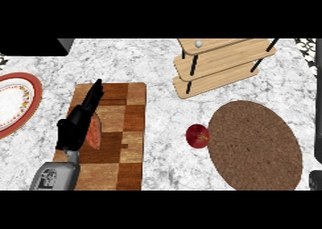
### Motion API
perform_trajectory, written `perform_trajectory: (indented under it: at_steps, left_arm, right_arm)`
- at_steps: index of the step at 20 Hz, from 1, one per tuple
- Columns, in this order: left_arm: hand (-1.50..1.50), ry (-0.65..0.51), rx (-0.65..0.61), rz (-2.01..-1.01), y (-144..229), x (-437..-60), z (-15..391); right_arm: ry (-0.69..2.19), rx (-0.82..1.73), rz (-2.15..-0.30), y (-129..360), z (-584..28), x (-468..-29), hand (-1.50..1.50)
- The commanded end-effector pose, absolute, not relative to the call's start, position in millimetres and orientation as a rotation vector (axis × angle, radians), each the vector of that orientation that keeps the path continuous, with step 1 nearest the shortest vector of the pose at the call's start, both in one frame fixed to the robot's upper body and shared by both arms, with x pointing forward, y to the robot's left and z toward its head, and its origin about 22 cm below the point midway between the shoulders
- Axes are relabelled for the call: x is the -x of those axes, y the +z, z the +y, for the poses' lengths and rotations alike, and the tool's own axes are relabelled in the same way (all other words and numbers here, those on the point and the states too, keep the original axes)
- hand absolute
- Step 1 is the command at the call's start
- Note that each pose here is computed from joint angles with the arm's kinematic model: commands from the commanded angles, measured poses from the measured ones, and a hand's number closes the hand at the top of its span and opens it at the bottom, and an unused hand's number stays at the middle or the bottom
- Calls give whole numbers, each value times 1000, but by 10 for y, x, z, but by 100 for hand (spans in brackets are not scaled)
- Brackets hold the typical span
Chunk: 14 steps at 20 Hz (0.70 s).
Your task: Pick the cupcake from the placemat and place it in the tiered shelf
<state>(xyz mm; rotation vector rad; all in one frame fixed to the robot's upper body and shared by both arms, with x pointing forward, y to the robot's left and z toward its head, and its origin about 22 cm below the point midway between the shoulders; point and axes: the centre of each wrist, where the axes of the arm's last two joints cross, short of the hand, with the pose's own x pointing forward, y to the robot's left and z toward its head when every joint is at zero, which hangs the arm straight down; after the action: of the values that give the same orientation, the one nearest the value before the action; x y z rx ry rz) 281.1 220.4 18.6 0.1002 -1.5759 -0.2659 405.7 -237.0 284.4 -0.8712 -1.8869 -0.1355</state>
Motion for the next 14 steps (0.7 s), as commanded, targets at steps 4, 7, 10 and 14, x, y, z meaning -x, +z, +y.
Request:
perform_trajectory:
  at_steps: [4,7,10,14]
  left_arm:
    - [0,-236,-100,-1572,103,-2748,2141]
    - [0,-248,-107,-1567,22,-2715,2258]
    - [0,-227,-143,-1584,192,-2818,2340]
    - [0,-244,-128,-1572,78,-2747,2311]
  right_arm:
    - [-466,766,-1909,3334,-2892,-3827,-150]
    - [-500,815,-1845,3397,-3258,-3619,-150]
    - [-508,805,-1759,3584,-3543,-3354,-150]
    - [-434,824,-1607,3522,-4176,-3101,-150]
